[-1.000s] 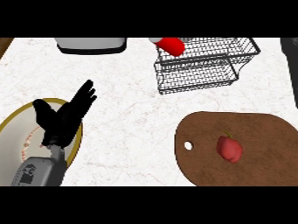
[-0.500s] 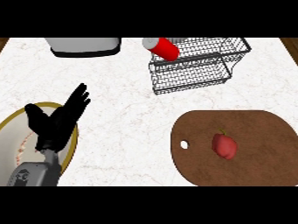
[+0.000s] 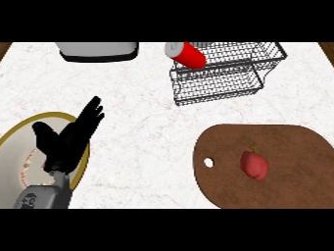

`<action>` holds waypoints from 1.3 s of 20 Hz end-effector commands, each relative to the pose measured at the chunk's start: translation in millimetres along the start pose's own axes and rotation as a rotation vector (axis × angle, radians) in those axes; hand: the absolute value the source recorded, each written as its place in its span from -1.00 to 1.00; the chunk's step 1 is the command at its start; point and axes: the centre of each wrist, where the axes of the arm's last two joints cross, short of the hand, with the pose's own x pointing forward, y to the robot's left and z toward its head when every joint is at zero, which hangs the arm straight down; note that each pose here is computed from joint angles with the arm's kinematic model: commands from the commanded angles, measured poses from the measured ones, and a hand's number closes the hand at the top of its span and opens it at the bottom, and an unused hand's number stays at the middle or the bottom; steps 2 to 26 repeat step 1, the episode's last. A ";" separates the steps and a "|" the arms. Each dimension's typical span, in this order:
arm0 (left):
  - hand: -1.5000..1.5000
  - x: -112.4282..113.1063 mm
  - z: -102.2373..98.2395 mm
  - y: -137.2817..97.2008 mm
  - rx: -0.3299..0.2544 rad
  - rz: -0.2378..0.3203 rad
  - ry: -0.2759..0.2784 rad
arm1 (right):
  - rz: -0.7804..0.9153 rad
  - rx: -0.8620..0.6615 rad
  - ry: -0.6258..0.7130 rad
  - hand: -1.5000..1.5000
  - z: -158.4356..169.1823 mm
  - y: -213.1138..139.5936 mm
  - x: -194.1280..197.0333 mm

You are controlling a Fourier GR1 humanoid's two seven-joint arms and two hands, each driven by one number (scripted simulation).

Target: Pick the can from the cutting board and place it in the tiered basket

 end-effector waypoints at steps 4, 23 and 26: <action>0.00 20.3 -15.1 8.6 -0.020 -0.005 -0.008 | -0.015 -0.013 -0.011 -1.00 30.9 -56.2 -5.3; 0.00 20.3 -15.1 8.6 -0.020 -0.005 -0.008 | -0.015 -0.013 -0.011 -1.00 30.9 -56.2 -5.3; 0.00 20.3 -15.1 8.6 -0.020 -0.005 -0.008 | -0.015 -0.013 -0.011 -1.00 30.9 -56.2 -5.3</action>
